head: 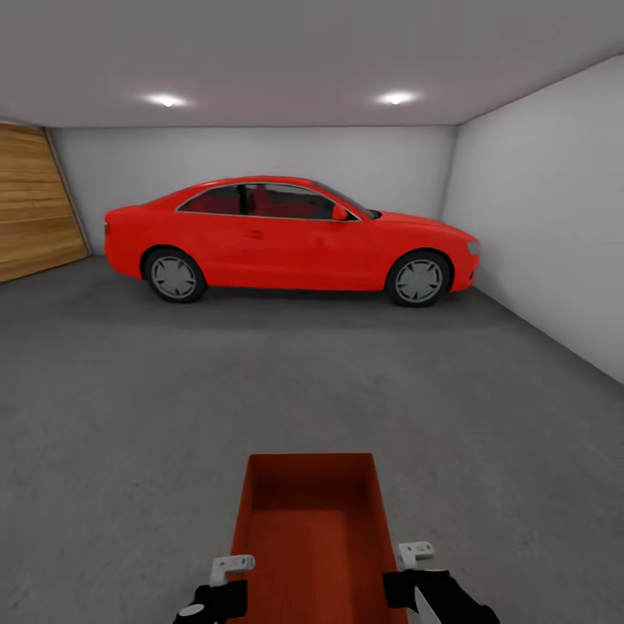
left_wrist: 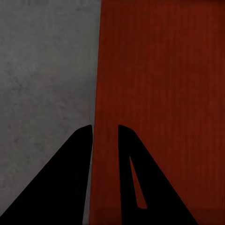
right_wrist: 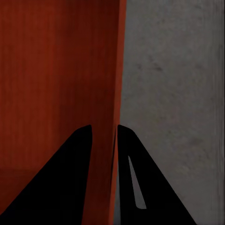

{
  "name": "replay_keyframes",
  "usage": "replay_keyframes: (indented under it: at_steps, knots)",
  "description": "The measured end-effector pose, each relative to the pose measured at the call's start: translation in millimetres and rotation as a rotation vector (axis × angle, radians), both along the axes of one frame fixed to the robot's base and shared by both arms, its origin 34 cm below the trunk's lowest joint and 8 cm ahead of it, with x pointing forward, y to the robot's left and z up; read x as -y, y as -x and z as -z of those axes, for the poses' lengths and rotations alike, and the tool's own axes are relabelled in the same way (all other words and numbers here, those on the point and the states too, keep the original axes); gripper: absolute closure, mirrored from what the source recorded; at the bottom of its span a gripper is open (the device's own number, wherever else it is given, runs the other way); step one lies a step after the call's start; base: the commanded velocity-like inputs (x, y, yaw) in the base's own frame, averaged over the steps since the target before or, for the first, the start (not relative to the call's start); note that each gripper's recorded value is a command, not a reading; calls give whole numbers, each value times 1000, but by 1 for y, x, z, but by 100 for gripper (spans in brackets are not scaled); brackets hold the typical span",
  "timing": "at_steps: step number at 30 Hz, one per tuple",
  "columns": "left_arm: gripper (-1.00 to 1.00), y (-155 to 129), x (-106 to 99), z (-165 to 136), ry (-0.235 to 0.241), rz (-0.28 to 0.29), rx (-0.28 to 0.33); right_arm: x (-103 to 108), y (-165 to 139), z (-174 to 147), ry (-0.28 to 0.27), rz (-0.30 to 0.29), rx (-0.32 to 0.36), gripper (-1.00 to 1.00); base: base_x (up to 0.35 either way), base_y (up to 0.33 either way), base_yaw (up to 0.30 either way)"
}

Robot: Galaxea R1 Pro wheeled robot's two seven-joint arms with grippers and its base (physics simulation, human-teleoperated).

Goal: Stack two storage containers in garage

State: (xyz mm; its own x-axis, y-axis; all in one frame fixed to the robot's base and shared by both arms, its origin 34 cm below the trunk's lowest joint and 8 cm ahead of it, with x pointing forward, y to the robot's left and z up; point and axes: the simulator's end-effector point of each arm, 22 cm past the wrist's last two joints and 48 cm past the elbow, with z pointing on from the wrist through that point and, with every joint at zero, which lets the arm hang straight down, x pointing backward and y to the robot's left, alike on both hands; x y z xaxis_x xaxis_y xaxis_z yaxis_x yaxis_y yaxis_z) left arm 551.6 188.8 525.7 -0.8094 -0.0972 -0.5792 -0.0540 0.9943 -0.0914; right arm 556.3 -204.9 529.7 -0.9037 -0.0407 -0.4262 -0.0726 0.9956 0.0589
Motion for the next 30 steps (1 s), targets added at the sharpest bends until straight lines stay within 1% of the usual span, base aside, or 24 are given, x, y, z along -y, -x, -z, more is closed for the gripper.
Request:
replay_keyframes:
  at_steps: [4, 30]
  knots:
    - [100, 0, 5, -1, -1, -1, 0, 5, 0, 0, -3, 0, 0, 100, 242, 0, -251]
    - [100, 0, 3, 0, -1, 0, 0, 3, 0, 0, -1, 1, 0, 100, 242, 0, -259]
